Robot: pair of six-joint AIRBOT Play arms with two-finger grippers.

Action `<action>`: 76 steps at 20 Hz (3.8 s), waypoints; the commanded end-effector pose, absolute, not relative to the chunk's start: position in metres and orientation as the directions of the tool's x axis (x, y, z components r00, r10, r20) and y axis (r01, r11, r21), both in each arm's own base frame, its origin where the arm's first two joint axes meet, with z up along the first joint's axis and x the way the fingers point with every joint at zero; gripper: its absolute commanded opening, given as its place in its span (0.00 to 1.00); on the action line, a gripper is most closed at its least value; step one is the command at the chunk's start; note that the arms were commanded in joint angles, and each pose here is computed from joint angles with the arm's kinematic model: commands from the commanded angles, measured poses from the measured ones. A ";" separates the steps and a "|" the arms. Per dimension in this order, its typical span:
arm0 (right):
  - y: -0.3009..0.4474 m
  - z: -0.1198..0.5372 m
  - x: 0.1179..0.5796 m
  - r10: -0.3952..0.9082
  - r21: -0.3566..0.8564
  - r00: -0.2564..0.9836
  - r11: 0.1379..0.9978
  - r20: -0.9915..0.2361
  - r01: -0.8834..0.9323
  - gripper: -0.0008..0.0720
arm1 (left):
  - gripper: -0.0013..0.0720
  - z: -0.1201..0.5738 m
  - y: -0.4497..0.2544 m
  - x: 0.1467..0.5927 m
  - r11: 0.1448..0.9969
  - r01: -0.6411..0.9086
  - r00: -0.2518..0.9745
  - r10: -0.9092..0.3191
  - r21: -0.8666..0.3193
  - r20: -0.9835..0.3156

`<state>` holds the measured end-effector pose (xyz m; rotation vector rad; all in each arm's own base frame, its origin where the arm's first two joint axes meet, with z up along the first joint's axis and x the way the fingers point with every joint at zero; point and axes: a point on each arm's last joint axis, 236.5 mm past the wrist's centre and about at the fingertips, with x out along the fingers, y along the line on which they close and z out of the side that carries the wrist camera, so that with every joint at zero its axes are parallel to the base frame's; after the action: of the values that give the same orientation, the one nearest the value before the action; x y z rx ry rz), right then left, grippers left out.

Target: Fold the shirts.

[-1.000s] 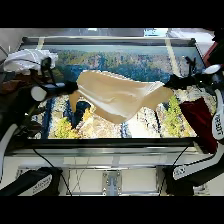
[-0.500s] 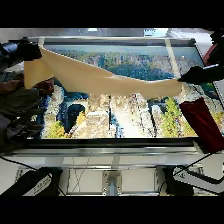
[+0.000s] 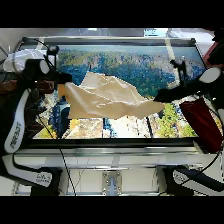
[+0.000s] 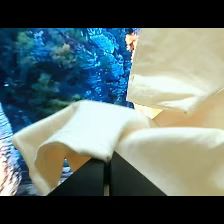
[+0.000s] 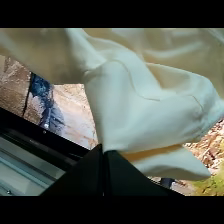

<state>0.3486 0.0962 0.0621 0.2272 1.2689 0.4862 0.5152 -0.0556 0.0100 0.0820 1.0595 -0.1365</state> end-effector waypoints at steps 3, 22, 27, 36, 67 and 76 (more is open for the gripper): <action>0.084 -0.022 0.331 0.365 0.351 0.183 0.930 -0.913 -0.107 0.05 | 0.04 -0.079 -0.060 0.532 0.990 0.139 0.409 -0.079 -0.023 -0.909; -0.053 -0.020 0.318 -0.213 -0.212 0.159 0.977 -0.964 0.020 0.49 | 0.91 0.153 0.037 0.413 0.998 -0.061 0.631 0.037 -0.001 -0.775; 0.001 -0.012 0.369 0.014 0.040 0.375 0.997 -0.927 0.061 0.49 | 0.91 0.031 -0.034 0.371 0.926 -0.121 0.469 -0.263 -0.357 -0.843; 0.002 -0.013 0.365 0.019 0.027 0.357 1.000 -0.934 0.017 0.49 | 0.91 -0.073 -0.045 0.308 0.739 -0.516 0.315 -0.307 -0.433 -0.898; -0.007 -0.007 0.379 0.437 0.563 0.434 0.796 -0.788 0.222 0.49 | 0.04 -0.075 -0.074 0.375 0.541 -0.517 0.495 -0.443 -0.663 -0.748; 0.064 -0.081 0.368 0.627 0.657 0.197 0.726 -0.753 0.200 0.49 | 0.04 -0.024 -0.082 0.406 0.571 -0.399 0.540 -0.486 -0.717 -0.687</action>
<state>0.3714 0.0412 -0.0649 0.7261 1.3201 0.2727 0.4021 -0.0801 -0.0331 -1.0287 1.0562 -0.0375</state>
